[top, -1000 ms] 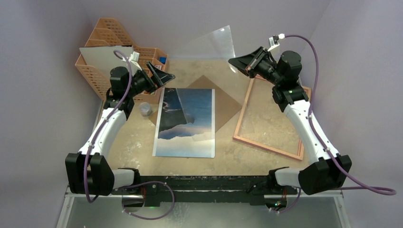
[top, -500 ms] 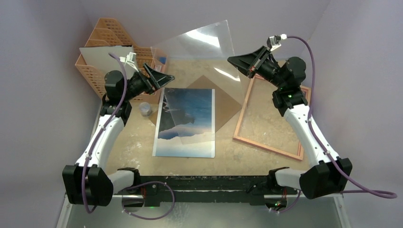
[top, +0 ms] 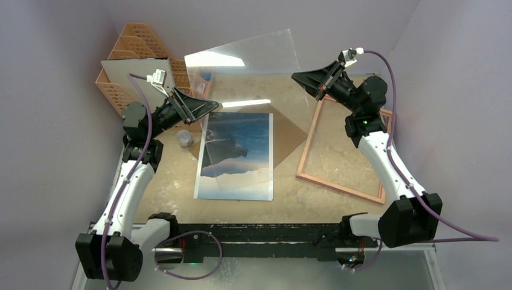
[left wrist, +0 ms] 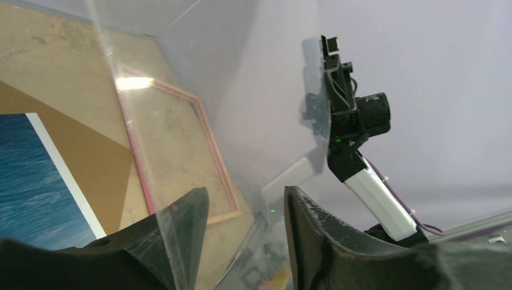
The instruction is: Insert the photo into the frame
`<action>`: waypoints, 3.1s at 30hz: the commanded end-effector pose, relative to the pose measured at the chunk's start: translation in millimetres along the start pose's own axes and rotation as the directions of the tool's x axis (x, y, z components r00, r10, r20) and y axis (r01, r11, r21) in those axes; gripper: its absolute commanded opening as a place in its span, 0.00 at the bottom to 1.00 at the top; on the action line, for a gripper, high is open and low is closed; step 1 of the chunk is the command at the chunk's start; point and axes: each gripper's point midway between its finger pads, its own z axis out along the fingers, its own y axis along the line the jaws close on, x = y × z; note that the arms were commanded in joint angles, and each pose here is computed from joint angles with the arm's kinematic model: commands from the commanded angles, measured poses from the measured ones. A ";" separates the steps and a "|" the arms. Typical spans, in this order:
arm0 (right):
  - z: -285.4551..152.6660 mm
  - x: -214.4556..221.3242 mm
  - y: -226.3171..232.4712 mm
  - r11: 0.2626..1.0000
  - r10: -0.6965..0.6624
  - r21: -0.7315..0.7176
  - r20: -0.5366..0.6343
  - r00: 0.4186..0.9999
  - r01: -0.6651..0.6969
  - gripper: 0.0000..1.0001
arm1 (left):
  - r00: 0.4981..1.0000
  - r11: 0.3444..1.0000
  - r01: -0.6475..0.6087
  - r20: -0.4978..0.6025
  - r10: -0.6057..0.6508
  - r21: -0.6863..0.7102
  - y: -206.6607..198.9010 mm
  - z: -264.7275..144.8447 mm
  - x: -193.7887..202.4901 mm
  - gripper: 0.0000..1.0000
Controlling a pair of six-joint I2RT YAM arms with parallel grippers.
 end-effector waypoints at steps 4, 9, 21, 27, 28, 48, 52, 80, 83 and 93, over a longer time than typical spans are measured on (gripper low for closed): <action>-18.0 -26.9 -9.0 0.997 -0.067 -0.040 0.043 0.997 0.069 0.00 | 0.999 0.997 -0.038 -0.024 0.039 0.068 -34.3 -10.4 0.8 0.37; -18.9 -25.6 -16.9 0.996 -0.082 -0.031 0.015 0.997 0.082 0.00 | 0.999 0.995 -0.042 -0.027 0.044 0.086 -39.5 -10.1 -0.7 0.21; -20.4 -24.1 -16.6 0.992 -0.112 -0.053 0.028 0.993 0.114 0.00 | 0.997 0.975 0.072 -0.034 -0.066 0.211 -40.4 -5.7 5.7 0.31; -20.7 -23.9 -22.0 0.993 -0.107 -0.045 0.028 0.994 0.109 0.00 | 0.997 0.979 0.076 -0.036 -0.070 0.191 -32.4 -3.1 6.6 0.26; -20.6 -23.9 -22.7 0.993 -0.108 -0.043 0.027 0.994 0.109 0.00 | 0.997 0.980 0.077 -0.038 -0.071 0.185 -31.0 -2.6 7.2 0.25; -49.1 -62.1 -142.7 0.875 -0.266 0.450 0.141 0.954 0.178 0.70 | 0.994 0.977 -0.076 0.063 0.090 -0.199 18.8 -2.8 -17.8 0.00; -85.1 -83.4 -192.9 0.703 -0.388 0.691 0.174 0.905 0.168 0.71 | 0.994 0.956 -0.071 0.061 0.091 -0.283 34.4 -6.6 -18.4 0.00; -145.4 -45.2 -405.0 -0.084 -0.317 0.964 -0.266 0.910 0.252 0.39 | 0.992 0.909 -0.121 -0.019 0.124 -0.398 60.4 -4.2 -23.2 0.00; -145.0 -40.2 -407.0 -0.072 -0.298 0.960 -0.278 0.913 0.269 0.29 | 0.993 0.910 -0.114 -0.024 0.114 -0.398 62.8 -3.0 -22.3 0.00; -117.4 -49.2 -355.4 0.075 -0.377 0.958 -0.230 0.897 0.277 0.02 | 0.993 0.908 -0.116 -0.041 0.109 -0.403 63.8 -2.7 -21.3 0.00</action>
